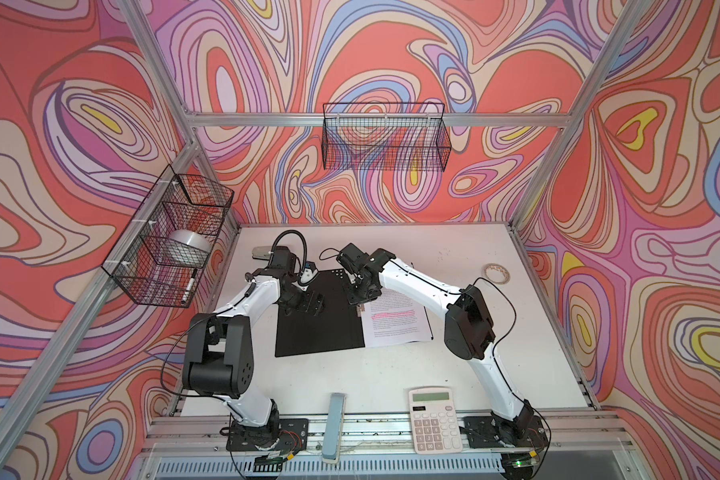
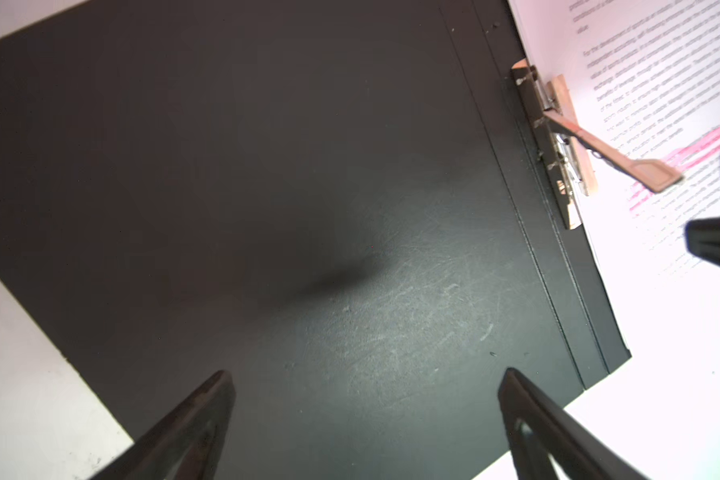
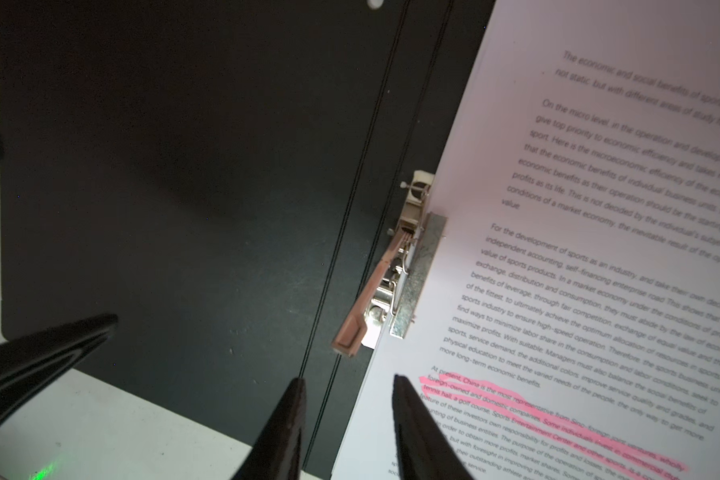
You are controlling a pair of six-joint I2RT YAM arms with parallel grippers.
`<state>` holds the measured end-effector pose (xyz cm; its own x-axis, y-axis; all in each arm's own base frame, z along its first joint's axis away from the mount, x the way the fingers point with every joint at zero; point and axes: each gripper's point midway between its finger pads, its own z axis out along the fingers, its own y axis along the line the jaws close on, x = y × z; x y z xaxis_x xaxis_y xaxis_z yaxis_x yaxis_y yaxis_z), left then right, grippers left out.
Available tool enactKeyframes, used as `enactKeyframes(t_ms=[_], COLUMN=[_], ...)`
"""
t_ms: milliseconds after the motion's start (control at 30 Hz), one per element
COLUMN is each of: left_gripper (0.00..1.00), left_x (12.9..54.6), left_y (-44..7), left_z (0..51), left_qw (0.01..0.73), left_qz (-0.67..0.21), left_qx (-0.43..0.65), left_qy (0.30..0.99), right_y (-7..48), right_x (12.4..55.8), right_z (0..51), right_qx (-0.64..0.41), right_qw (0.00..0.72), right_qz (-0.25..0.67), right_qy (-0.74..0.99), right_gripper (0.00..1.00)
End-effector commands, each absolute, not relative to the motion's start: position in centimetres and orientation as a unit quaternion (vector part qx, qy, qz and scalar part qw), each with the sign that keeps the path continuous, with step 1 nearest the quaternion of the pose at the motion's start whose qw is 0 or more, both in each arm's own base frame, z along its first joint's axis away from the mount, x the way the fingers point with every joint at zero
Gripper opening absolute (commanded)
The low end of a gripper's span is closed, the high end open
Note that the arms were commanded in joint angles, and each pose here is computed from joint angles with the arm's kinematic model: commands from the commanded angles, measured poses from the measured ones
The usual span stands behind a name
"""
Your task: Put the files into the folder
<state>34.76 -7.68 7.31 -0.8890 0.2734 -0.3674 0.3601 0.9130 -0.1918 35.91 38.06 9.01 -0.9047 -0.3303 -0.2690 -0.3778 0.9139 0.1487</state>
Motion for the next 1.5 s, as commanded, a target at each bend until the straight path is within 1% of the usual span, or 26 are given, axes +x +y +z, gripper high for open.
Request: enactKeyframes(t_ms=[0,300,400,533,867,1033,1300,1400,1467], left_gripper=[1.00,1.00,1.00,1.00,1.00,0.99,0.99,0.99,0.99], left_x=[34.5,34.2,34.2,34.3,34.2,34.3,34.3,34.2,34.2], left_y=[-8.1,-8.5,-8.8,-9.1,-8.9,-9.0,-9.1,-9.1,-9.1], left_z=[7.1,6.6,6.8,7.1,6.7,6.9,7.2,7.2,7.3], left_qw=[0.165,0.154,0.157,0.160,0.156,0.159,0.160,0.160,0.161], left_qz=[-0.140,-0.154,-0.161,-0.171,-0.164,-0.167,-0.170,-0.170,-0.171], left_qx=[0.171,0.168,0.170,0.171,0.170,0.168,0.168,0.168,0.168], left_qy=[0.961,0.962,0.959,0.957,0.959,0.959,0.958,0.958,0.957], right_y=[37.6,37.8,38.0,38.2,38.2,38.2,38.7,38.8,38.8], right_x=[36.3,36.7,36.8,36.8,37.0,37.2,37.4,37.6,37.7], right_z=[8.8,9.3,9.9,9.3,8.0,7.9,8.7,9.3,9.5], right_qx=[-0.183,-0.184,-0.183,-0.187,-0.194,-0.198,-0.194,-0.189,-0.188], right_qw=[0.126,0.132,0.137,0.133,0.127,0.127,0.137,0.143,0.145], right_qz=[0.078,0.077,0.083,0.079,0.071,0.068,0.082,0.085,0.087], right_qy=[0.972,0.971,0.970,0.970,0.970,0.970,0.968,0.968,0.968], right_gripper=[0.35,0.31,0.30,0.30,0.28,0.25,0.24,0.22,0.15])
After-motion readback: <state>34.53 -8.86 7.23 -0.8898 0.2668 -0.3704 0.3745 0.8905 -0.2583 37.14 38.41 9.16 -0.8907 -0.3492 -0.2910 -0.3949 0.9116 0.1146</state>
